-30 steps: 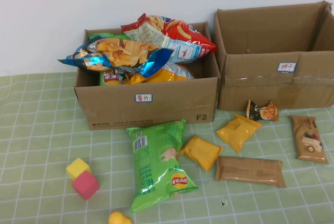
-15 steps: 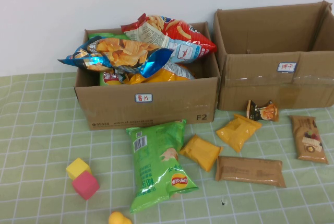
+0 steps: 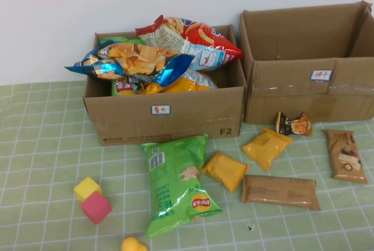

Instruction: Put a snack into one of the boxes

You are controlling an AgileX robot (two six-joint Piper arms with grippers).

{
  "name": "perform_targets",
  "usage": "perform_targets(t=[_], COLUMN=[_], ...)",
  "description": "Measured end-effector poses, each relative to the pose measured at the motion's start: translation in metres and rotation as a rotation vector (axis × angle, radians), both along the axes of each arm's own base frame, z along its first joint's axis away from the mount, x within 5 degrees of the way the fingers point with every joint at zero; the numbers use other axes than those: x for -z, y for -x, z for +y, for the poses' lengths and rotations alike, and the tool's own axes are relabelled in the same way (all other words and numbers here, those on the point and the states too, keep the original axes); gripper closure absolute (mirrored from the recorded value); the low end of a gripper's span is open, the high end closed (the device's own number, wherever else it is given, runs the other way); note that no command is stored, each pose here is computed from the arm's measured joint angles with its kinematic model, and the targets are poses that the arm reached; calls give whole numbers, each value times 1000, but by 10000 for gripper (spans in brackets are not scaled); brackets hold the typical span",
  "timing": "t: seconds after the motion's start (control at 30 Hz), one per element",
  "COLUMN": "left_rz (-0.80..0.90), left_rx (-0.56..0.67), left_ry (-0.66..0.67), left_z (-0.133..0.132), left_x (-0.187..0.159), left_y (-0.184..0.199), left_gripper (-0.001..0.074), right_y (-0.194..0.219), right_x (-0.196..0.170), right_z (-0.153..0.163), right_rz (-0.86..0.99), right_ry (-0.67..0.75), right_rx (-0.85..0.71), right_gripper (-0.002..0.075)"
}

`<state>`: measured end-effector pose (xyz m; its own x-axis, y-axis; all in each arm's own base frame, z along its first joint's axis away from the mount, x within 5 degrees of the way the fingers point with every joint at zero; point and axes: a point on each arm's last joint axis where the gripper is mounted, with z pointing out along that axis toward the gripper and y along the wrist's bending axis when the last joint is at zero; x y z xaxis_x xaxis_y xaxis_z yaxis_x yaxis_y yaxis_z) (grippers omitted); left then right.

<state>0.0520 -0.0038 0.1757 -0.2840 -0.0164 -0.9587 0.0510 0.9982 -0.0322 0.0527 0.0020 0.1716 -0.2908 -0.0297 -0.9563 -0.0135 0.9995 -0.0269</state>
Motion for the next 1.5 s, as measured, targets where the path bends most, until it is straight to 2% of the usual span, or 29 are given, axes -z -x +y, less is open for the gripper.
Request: perform_targets(t=[0.17,0.27,0.4,0.6,0.73,0.9,1.0,1.2,1.37,1.5], left_rz=[-15,-83,-317,-727,-926,-1119,-1046,-791,-536,-173], left_rx=[0,-4,-14,-33,-37,-36,-27,-14,-17,-16], left_ry=[-1,2,11,33,69,109,139,80,33,27], left_z=[0,0,1,3,4,6,5,3,2,0], left_x=[-1,-5,-27,-63,-78,-91,-95,-139,-159,-138], left_y=[0,-2,-4,4,14,26,22,25,11,-19], left_gripper=[738,738,737,738,738,738,738,737,737,737], right_y=[-3,-4,-2,10,12,14,16,33,18,-26], right_x=[-11,-20,-43,-73,-77,-80,-93,-154,-194,-184], right_z=[-1,-3,-6,-9,-10,-11,-10,-4,0,0], right_rz=[-120,-233,-485,-847,-895,-930,-923,-800,-503,-178], right_ry=[4,6,3,-165,-255,-291,-302,-280,-272,-244], right_rx=[16,30,64,87,77,73,66,31,22,37], right_gripper=[728,728,728,728,728,728,728,728,728,728])
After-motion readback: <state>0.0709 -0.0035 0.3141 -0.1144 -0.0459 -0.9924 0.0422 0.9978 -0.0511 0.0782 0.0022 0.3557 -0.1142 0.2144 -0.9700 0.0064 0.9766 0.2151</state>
